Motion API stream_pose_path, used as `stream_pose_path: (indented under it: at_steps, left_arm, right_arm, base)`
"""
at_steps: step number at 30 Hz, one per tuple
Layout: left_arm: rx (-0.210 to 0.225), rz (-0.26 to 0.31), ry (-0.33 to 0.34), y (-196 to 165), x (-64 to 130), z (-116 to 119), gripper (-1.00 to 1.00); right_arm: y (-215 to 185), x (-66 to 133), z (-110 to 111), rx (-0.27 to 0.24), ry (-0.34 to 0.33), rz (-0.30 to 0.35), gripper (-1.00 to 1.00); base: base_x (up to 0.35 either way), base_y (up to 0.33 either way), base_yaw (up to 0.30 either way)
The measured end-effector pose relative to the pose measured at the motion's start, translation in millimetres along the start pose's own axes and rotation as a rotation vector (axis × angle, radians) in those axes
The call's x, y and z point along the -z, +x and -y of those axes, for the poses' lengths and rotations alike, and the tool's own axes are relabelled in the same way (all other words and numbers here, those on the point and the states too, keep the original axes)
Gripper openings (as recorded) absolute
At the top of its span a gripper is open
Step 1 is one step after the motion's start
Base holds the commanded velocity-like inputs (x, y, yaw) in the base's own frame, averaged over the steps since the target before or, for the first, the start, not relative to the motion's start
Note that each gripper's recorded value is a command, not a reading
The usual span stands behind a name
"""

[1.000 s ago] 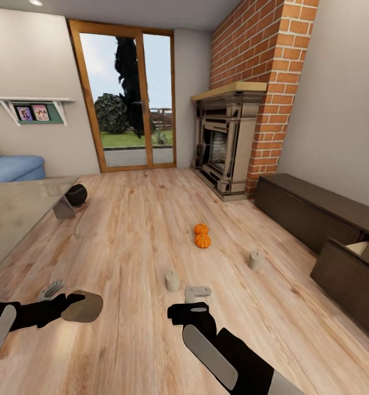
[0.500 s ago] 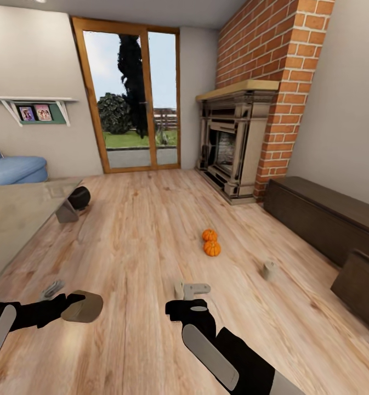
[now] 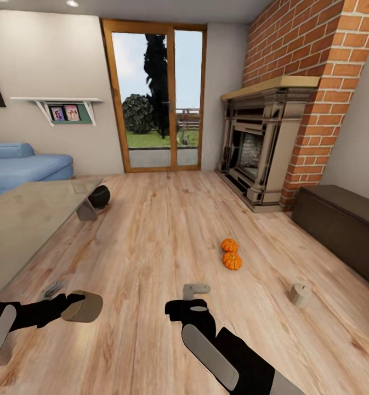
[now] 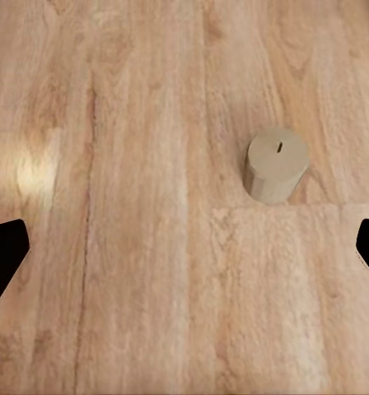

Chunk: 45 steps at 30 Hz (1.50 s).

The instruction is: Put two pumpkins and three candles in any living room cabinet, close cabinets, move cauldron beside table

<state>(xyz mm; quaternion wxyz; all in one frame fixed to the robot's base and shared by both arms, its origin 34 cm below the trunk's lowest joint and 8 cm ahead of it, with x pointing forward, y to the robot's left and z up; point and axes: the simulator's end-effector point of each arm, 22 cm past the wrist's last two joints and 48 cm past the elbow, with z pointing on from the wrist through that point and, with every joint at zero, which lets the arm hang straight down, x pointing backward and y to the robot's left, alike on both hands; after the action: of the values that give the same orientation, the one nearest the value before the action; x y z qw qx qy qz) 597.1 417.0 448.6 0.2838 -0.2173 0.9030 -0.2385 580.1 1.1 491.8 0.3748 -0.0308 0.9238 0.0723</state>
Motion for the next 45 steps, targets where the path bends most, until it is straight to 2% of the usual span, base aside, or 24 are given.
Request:
stream_pose_path:
  at_steps: [13,24,36,39,42,45]
  left_arm:
    - [0.001,0.0,0.004,0.4,-0.2,1.3,-1.0]
    - [0.002,0.0,0.003,0.2,0.1,0.7,-1.0]
    - [0.008,0.002,0.018,-0.7,0.2,4.8,-1.0]
    - [0.038,0.02,0.078,-6.3,2.8,17.0,-1.0]
    - [0.089,0.059,0.235,-19.0,14.4,48.1,-1.0]
    - [0.075,0.086,0.349,-23.2,31.5,70.2,-1.0]
  right_arm:
    - [0.0,-0.1,1.2,0.0,0.002,0.0,1.0]
    - [0.0,-0.1,1.1,0.0,0.002,0.0,1.0]
    - [0.2,-0.4,1.3,0.0,0.002,0.0,1.0]
    - [2.3,-2.0,2.9,0.002,0.007,-0.006,1.0]
    - [4.7,-3.8,5.0,0.002,0.013,-0.012,1.0]
    - [9.5,-7.6,7.9,0.002,0.02,-0.025,1.0]
  base:
    - [0.275,-0.172,-0.038]
    - [0.282,-0.014,0.0]
    - [0.154,0.0,0.0]
    - [0.023,0.0,0.0]
    - [0.006,0.0,0.0]
    - [0.001,0.0,0.0]
